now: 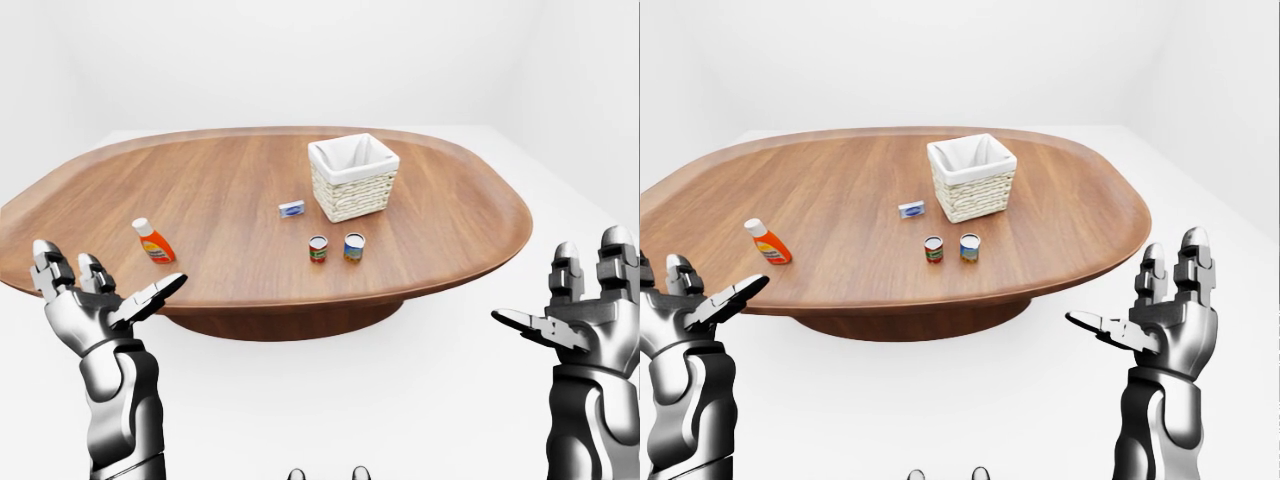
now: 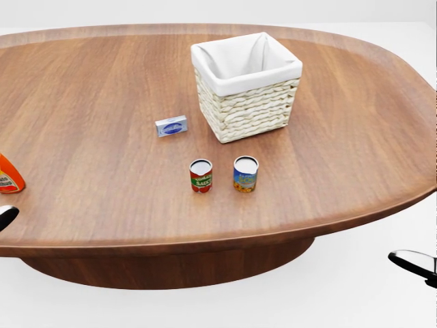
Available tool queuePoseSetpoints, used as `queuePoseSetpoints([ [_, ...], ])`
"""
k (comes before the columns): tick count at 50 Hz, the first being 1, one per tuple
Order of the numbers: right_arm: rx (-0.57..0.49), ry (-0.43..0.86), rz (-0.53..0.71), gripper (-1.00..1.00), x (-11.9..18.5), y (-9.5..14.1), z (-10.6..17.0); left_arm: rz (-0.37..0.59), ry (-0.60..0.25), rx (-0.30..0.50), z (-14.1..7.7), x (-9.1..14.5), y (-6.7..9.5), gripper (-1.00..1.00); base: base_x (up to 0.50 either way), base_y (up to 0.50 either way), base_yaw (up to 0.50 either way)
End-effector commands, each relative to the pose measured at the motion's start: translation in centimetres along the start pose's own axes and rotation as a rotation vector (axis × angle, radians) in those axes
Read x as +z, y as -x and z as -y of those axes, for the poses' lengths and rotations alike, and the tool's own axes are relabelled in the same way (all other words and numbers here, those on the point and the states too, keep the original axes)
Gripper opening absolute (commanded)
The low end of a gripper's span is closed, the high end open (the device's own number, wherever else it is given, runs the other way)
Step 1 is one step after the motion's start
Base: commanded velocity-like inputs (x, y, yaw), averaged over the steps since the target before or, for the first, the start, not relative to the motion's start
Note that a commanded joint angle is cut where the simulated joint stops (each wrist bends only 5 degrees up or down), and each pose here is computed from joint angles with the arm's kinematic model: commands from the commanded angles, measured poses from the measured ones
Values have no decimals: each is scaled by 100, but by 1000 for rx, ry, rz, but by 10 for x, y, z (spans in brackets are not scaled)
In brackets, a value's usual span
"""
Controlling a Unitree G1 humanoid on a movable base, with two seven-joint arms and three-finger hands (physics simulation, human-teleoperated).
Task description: Pick up the tomato sauce, and put it in the basket.
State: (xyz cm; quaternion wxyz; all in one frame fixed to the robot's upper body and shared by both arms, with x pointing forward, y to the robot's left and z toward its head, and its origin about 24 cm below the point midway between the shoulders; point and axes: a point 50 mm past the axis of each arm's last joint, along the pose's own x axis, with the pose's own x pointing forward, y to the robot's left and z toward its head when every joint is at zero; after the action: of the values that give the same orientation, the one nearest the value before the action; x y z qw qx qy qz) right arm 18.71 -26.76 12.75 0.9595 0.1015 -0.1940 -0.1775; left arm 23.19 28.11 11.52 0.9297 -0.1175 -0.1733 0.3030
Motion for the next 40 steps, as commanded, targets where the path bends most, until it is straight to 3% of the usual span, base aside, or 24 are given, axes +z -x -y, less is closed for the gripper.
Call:
queuePoseSetpoints([
  [1,0,0,1,100,0,0,1,0,0,-1,0,0,0,100,0,-20,0],
  [40,4,3,-7,100,-4,0,1,-6,-3,-5,1,-3,0,100,0,-19,0],
])
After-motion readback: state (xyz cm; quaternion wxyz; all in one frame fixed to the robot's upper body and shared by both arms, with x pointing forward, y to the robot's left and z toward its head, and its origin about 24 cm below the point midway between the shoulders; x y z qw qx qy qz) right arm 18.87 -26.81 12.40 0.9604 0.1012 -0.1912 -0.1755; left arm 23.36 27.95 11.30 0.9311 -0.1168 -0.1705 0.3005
